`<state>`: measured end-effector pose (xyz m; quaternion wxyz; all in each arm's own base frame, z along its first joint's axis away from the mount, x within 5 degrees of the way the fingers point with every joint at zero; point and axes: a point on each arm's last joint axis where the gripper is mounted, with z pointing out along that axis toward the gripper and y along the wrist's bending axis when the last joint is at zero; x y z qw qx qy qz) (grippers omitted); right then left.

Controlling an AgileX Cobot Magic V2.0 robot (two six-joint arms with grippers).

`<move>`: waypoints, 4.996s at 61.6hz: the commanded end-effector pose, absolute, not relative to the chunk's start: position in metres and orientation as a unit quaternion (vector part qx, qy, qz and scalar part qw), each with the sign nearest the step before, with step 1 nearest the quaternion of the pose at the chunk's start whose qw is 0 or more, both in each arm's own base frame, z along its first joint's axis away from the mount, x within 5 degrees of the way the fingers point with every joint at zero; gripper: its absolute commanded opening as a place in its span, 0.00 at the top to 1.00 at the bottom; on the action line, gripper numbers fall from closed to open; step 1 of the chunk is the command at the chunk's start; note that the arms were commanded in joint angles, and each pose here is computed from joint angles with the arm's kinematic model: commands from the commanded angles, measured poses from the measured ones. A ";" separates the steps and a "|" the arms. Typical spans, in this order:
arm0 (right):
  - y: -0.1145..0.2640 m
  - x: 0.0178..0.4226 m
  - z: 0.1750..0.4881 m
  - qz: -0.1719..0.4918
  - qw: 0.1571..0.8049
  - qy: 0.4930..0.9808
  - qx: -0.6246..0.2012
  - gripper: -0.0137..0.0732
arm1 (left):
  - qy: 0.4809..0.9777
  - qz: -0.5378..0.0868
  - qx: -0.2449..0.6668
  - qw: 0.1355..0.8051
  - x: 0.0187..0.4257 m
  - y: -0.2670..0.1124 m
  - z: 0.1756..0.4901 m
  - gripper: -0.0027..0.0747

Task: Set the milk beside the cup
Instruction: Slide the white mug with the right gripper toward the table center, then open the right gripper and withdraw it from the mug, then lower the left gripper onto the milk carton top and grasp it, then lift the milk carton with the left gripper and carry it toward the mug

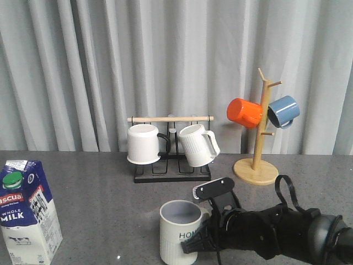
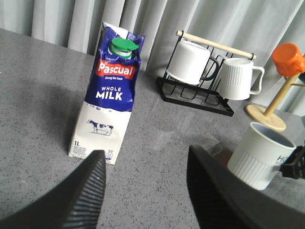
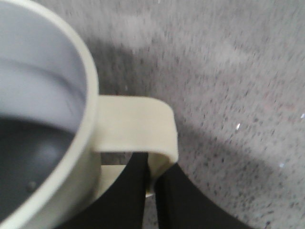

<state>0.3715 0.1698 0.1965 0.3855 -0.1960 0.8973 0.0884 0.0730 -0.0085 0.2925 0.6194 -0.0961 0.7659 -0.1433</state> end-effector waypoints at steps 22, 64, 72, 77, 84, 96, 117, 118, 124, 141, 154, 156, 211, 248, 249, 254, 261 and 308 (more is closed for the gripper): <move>0.169 0.370 0.222 0.106 0.389 0.897 -0.178 0.45 | 0.746 -0.150 -0.098 0.641 0.075 -0.008 0.306 0.47; 0.160 0.328 0.290 0.147 0.380 0.891 -0.200 0.32 | 0.747 -0.150 -0.098 0.640 0.075 -0.008 0.305 0.47; 0.155 0.302 0.321 0.170 0.377 0.882 -0.226 0.38 | 0.748 -0.150 -0.098 0.639 0.075 -0.008 0.305 0.47; 0.149 0.284 0.338 0.177 0.378 0.875 -0.247 0.46 | 0.747 -0.150 -0.098 0.640 0.075 -0.008 0.305 0.47; 0.136 0.250 0.347 0.172 0.385 0.864 -0.276 0.66 | 0.747 -0.150 -0.098 0.640 0.075 -0.008 0.305 0.47; 0.107 0.185 0.322 0.171 0.377 0.864 -0.286 0.85 | 0.750 -0.150 -0.098 0.637 0.075 -0.009 0.305 0.47; 0.070 0.118 0.286 0.123 0.395 0.855 -0.313 0.85 | 0.808 -0.141 -0.090 0.565 0.076 -0.011 0.294 0.46; 0.069 0.117 0.285 0.121 0.395 0.855 -0.313 0.85 | 0.811 -0.139 -0.088 0.561 0.076 -0.011 0.295 0.46; 0.065 0.110 0.278 0.115 0.393 0.856 -0.316 0.85 | 0.829 -0.124 -0.065 0.542 0.081 -0.012 0.311 0.42; 0.061 0.106 0.266 0.094 0.368 0.866 -0.326 0.85 | 0.849 -0.091 0.002 0.521 0.107 -0.015 0.381 0.23; 0.052 0.106 0.263 0.057 0.347 0.889 -0.294 0.85 | 0.848 -0.058 0.023 0.527 0.138 -0.013 0.431 0.20; 0.050 0.107 0.262 0.050 0.347 0.891 -0.289 0.85 | 0.845 -0.052 0.024 0.532 0.143 -0.013 0.439 0.20; 0.048 0.108 0.262 0.042 0.345 0.899 -0.267 0.85 | 0.931 0.004 0.013 0.366 0.317 -0.010 0.446 0.21; 0.048 0.108 0.262 0.047 0.345 0.900 -0.263 0.85 | 0.955 0.005 0.012 0.297 0.349 -0.011 0.407 0.21; 0.048 0.108 0.262 0.047 0.345 0.900 -0.263 0.85 | 0.956 0.005 0.012 0.292 0.349 -0.011 0.405 0.21; 0.048 0.108 0.262 0.048 0.345 0.900 -0.261 0.85 | 0.963 0.006 0.012 0.268 0.354 -0.011 0.395 0.21; 0.048 0.108 0.262 0.049 0.347 0.900 -0.258 0.85 | 0.968 0.007 0.012 0.249 0.361 -0.012 0.385 0.21; 0.049 0.109 0.263 0.051 0.351 0.900 -0.255 0.85 | 0.969 0.007 0.013 0.248 0.369 -0.012 0.376 0.62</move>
